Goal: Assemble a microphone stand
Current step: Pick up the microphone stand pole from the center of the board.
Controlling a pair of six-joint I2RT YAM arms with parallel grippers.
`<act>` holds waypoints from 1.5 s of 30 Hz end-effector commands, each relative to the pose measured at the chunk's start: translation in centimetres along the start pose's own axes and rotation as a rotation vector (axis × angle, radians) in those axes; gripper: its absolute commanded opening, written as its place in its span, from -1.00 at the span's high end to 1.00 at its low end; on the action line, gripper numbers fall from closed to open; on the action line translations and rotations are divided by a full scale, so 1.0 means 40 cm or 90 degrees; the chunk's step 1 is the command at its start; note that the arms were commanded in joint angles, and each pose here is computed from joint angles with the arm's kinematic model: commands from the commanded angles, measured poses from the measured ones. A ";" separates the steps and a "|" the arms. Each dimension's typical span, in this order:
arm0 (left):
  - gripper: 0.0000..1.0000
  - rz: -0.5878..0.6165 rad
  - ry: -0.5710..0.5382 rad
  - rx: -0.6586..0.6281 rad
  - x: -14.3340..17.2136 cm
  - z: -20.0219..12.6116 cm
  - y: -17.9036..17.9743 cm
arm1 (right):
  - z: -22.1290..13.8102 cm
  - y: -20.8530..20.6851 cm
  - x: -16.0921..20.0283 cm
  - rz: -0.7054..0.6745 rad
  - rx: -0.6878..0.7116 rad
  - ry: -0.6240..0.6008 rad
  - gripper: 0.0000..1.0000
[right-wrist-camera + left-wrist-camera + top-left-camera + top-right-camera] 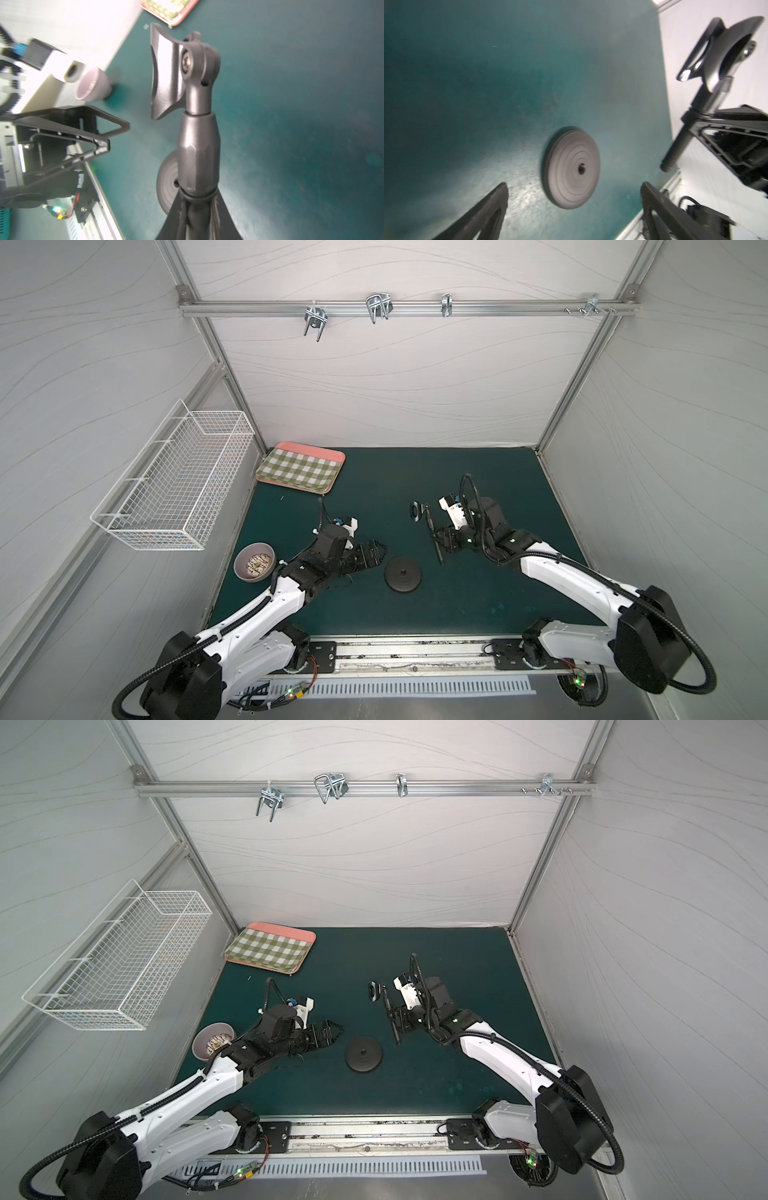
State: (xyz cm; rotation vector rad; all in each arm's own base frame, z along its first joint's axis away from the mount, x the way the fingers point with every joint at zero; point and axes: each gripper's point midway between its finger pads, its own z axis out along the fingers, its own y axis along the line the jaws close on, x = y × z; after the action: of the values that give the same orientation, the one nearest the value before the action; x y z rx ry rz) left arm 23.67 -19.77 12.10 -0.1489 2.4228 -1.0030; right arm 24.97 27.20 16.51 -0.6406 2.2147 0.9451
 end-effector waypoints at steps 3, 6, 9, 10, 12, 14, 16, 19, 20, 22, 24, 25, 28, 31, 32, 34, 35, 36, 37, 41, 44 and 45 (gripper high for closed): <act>-0.99 0.064 0.001 0.162 -0.048 -0.051 -0.182 | -0.017 0.100 -0.068 -0.102 -0.136 -0.105 0.77; -0.99 0.090 -0.002 0.170 -0.063 -0.073 -0.212 | -0.007 0.127 -0.055 -0.166 -0.172 -0.128 0.74; -0.99 0.098 -0.007 0.178 -0.072 -0.082 -0.228 | 0.003 0.146 -0.052 -0.212 -0.211 -0.183 0.74; -0.99 0.099 -0.008 0.181 -0.075 -0.085 -0.232 | 0.004 0.150 -0.054 -0.221 -0.220 -0.202 0.74; -0.99 0.100 -0.010 0.181 -0.076 -0.090 -0.234 | 0.014 0.162 -0.053 -0.242 -0.248 -0.232 0.74; -0.99 0.103 -0.022 0.177 -0.082 -0.100 -0.234 | 0.025 0.174 -0.048 -0.262 -0.268 -0.257 0.75; -0.99 0.109 -0.041 0.177 -0.091 -0.116 -0.236 | 0.029 0.190 -0.044 -0.288 -0.286 -0.295 0.76; -0.99 0.111 -0.074 0.173 -0.109 -0.147 -0.237 | 0.040 0.198 -0.040 -0.313 -0.309 -0.343 0.77; -0.99 0.114 -0.081 0.170 -0.112 -0.156 -0.236 | 0.054 0.198 -0.031 -0.316 -0.316 -0.335 0.78; -0.99 0.117 -0.096 0.162 -0.120 -0.173 -0.231 | 0.079 0.208 -0.012 -0.338 -0.330 -0.320 0.78; -0.99 0.121 -0.114 0.155 -0.130 -0.191 -0.227 | 0.094 0.227 0.005 -0.365 -0.340 -0.315 0.78; -0.99 0.121 -0.122 0.152 -0.134 -0.200 -0.225 | 0.099 0.235 0.013 -0.375 -0.343 -0.313 0.77; -0.99 0.121 -0.143 0.138 -0.145 -0.219 -0.213 | 0.113 0.243 0.034 -0.398 -0.343 -0.307 0.77; -0.99 0.133 -0.162 0.129 -0.158 -0.225 -0.210 | 0.130 0.245 0.054 -0.415 -0.350 -0.295 0.76; -0.99 0.138 -0.164 0.128 -0.162 -0.223 -0.212 | 0.134 0.245 0.059 -0.419 -0.350 -0.293 0.76; -0.99 0.146 -0.157 0.125 -0.166 -0.213 -0.214 | 0.140 0.245 0.063 -0.426 -0.350 -0.292 0.76; -0.99 0.150 -0.153 0.121 -0.169 -0.206 -0.214 | 0.142 0.244 0.065 -0.429 -0.349 -0.291 0.76; -0.99 0.152 -0.151 0.117 -0.172 -0.201 -0.214 | 0.143 0.243 0.066 -0.433 -0.348 -0.291 0.76; -0.99 0.156 -0.151 0.117 -0.177 -0.201 -0.218 | 0.144 0.243 0.068 -0.436 -0.347 -0.291 0.76; -0.99 0.181 -0.153 0.100 -0.201 -0.192 -0.226 | 0.148 0.238 0.074 -0.444 -0.341 -0.290 0.76; -0.97 0.194 -0.138 0.081 -0.207 -0.181 -0.224 | 0.151 0.234 0.077 -0.450 -0.336 -0.290 0.76; -0.95 0.196 -0.129 0.079 -0.205 -0.177 -0.224 | 0.153 0.231 0.078 -0.452 -0.332 -0.290 0.76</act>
State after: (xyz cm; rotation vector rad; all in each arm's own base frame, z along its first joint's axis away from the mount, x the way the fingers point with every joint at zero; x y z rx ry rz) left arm 25.77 -19.34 23.80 0.0976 2.1599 -0.9808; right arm 19.37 36.69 14.11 -1.1814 1.2944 1.1619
